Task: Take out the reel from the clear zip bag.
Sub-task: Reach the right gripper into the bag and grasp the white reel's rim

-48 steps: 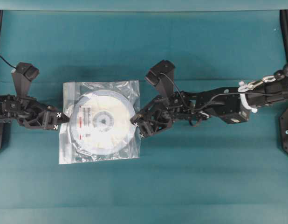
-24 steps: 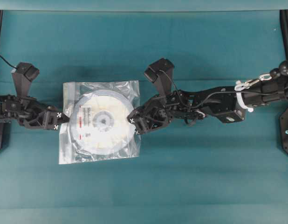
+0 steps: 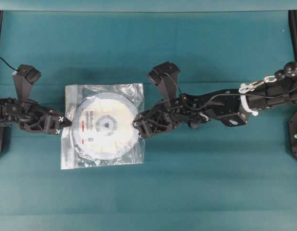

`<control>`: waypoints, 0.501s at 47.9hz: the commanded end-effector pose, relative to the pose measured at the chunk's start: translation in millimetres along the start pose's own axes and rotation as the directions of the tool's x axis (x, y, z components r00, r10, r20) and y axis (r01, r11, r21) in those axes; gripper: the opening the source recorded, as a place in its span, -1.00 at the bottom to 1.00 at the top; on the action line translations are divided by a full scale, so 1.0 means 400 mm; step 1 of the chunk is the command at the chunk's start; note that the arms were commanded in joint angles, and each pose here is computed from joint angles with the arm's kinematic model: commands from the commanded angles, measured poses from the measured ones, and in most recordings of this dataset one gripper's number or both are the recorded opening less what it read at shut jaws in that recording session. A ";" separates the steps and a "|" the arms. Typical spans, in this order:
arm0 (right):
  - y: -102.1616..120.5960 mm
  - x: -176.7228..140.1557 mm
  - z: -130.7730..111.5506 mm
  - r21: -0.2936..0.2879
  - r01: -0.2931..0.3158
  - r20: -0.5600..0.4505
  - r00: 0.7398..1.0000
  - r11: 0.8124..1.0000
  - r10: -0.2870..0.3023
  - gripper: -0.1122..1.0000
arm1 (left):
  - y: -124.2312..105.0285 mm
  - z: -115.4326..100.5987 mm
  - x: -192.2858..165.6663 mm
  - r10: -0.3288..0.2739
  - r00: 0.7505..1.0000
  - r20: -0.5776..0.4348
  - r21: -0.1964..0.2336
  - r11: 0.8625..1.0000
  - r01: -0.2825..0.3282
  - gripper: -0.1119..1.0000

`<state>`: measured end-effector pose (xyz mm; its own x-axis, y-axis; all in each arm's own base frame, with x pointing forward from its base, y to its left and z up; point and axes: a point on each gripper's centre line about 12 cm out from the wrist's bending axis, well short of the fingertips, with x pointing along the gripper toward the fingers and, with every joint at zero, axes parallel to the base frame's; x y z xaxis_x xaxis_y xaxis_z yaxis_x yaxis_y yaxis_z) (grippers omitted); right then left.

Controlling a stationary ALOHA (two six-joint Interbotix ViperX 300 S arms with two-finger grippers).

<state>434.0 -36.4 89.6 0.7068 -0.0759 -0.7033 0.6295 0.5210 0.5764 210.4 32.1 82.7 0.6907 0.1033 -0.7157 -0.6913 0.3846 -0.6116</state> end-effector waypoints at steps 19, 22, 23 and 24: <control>0.031 0.010 0.022 0.025 -0.031 0.025 0.999 0.999 0.030 0.49 | -0.012 0.008 0.006 -0.011 1.000 0.006 0.003 1.000 0.011 -0.77; 0.034 0.011 0.024 0.025 -0.034 0.027 0.999 0.999 0.033 0.49 | -0.014 0.008 0.006 -0.013 1.000 0.006 0.005 1.000 0.012 -0.77; 0.035 0.012 0.025 0.025 -0.035 0.027 0.999 0.999 0.034 0.49 | -0.014 0.008 0.006 -0.012 1.000 0.006 0.003 1.000 0.012 -0.77; 0.034 0.013 0.025 0.025 -0.034 0.027 0.999 0.999 0.033 0.49 | -0.013 0.008 0.007 -0.010 1.000 0.006 0.002 1.000 0.010 -0.77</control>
<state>442.8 -37.8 90.0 0.7143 -0.0770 -0.6956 0.6282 0.5087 0.5888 212.3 32.5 82.7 0.6906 0.1037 -0.7157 -0.6921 0.3819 -0.6125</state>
